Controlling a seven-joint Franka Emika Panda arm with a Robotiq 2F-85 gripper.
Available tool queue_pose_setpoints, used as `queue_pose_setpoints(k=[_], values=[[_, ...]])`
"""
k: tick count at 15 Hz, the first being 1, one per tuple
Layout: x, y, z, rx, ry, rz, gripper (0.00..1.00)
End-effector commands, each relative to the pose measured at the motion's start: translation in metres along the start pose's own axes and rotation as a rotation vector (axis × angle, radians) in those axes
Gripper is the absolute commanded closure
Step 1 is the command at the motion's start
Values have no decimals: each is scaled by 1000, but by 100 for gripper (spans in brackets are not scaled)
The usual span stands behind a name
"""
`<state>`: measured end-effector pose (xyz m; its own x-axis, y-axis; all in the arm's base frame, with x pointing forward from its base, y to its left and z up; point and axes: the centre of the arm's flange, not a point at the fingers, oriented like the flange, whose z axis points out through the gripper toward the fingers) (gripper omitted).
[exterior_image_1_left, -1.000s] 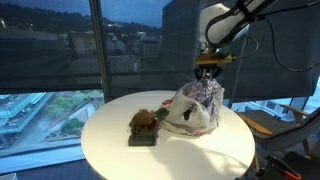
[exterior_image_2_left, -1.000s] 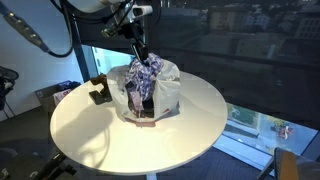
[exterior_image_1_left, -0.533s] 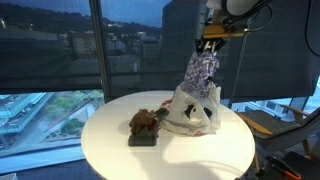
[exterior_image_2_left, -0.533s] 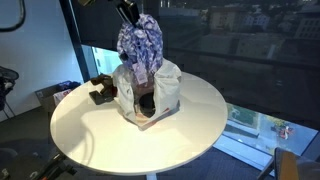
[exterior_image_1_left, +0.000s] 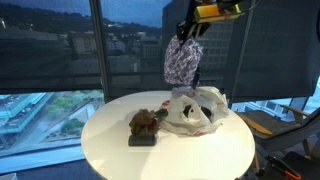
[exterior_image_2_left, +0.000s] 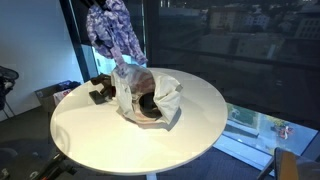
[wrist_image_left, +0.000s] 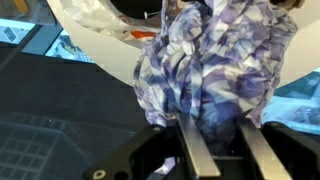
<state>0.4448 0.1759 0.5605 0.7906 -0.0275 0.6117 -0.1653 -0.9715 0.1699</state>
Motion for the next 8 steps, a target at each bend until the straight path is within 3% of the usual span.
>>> queue_pose_setpoints(k=[1, 4, 8], values=[[-2, -52, 5, 102, -14, -176, 94], [-17, -83, 39, 170, -70, -325, 94], [-50, -116, 118, 253, -211, -493, 94]])
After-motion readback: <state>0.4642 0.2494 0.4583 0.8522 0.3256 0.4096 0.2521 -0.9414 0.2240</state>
